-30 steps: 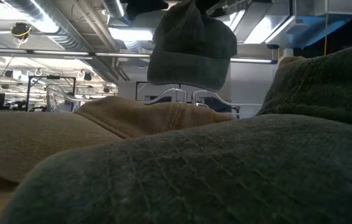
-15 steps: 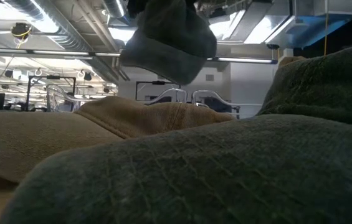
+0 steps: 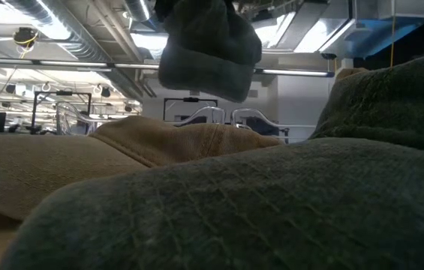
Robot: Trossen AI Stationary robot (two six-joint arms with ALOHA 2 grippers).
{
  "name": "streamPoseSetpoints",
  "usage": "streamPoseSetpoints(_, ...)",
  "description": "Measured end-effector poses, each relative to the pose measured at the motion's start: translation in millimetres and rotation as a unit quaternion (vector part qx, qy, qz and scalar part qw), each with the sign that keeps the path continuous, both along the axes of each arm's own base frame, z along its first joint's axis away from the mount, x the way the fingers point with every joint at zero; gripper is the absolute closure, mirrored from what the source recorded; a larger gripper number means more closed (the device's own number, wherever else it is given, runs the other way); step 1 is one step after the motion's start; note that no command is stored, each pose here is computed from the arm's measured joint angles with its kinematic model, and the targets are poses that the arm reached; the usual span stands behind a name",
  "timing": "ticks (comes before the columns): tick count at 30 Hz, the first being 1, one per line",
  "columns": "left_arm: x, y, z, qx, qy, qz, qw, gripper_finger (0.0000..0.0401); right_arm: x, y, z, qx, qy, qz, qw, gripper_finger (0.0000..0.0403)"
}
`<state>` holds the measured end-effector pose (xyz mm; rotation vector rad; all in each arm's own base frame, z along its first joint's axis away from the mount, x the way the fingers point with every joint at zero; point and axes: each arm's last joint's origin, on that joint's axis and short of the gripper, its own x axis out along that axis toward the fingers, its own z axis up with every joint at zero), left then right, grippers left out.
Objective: Pick & Place hat
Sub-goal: Put the top blue cap into the left transparent bin
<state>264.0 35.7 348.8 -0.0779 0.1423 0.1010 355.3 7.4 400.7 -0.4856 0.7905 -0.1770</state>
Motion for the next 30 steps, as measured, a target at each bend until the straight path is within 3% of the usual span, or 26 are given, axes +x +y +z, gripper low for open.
streamPoseSetpoints(6,1,-8,1,0.001,-0.006,-0.086,0.996,0.0152,0,0,0,0.000,0.000,0.000,1.000,0.0355)
streamPoseSetpoints(12,1,-13,1,0.003,-0.005,-0.090,0.996,0.0152,0,0,0,0.000,0.000,0.000,1.000,0.0354)
streamPoseSetpoints(21,0,-5,-4,0.023,0.021,0.054,0.998,0.0152,0,0,0,0.000,0.001,0.000,1.000,0.0354)
streamPoseSetpoints(26,-1,-4,-6,0.025,0.033,0.068,0.997,0.0162,0,0,0,0.002,0.002,0.002,1.000,0.0354)
streamPoseSetpoints(30,-1,-4,-6,0.027,0.034,0.068,0.997,0.0194,0,0,0,0.003,0.002,0.003,1.000,0.0354)
